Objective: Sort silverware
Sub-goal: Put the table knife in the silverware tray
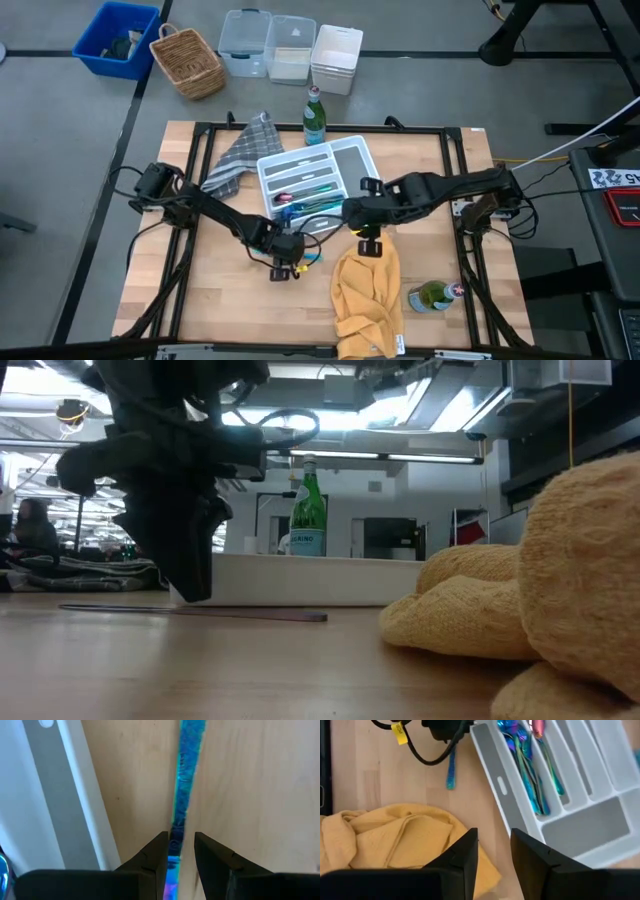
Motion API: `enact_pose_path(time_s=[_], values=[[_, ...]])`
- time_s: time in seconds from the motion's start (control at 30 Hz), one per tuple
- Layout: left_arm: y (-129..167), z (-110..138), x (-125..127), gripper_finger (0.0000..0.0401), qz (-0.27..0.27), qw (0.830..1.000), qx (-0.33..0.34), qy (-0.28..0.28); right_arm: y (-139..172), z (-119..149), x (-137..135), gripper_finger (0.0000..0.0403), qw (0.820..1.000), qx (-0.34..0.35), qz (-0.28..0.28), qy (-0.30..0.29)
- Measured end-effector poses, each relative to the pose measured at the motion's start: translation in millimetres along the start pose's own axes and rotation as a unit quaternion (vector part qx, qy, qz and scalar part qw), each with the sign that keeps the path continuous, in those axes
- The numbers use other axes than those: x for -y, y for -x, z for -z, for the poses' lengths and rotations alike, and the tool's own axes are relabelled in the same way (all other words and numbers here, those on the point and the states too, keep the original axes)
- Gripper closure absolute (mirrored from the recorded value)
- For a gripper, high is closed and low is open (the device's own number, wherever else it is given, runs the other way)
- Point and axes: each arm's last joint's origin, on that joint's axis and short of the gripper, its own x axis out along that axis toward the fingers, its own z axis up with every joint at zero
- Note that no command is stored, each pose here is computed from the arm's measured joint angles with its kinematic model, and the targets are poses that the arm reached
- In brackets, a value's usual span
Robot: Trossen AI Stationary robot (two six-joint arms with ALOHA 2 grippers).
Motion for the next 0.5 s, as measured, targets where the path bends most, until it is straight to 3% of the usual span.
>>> enact_pose_path(time_s=[0.5], values=[[-12.3, 4.0, -1.0, 0.0315, 0.008, 0.999, -0.035, -0.007, 27.4, 16.1, 3.1, 0.0285, 0.999, 0.009, 0.046, -0.019]])
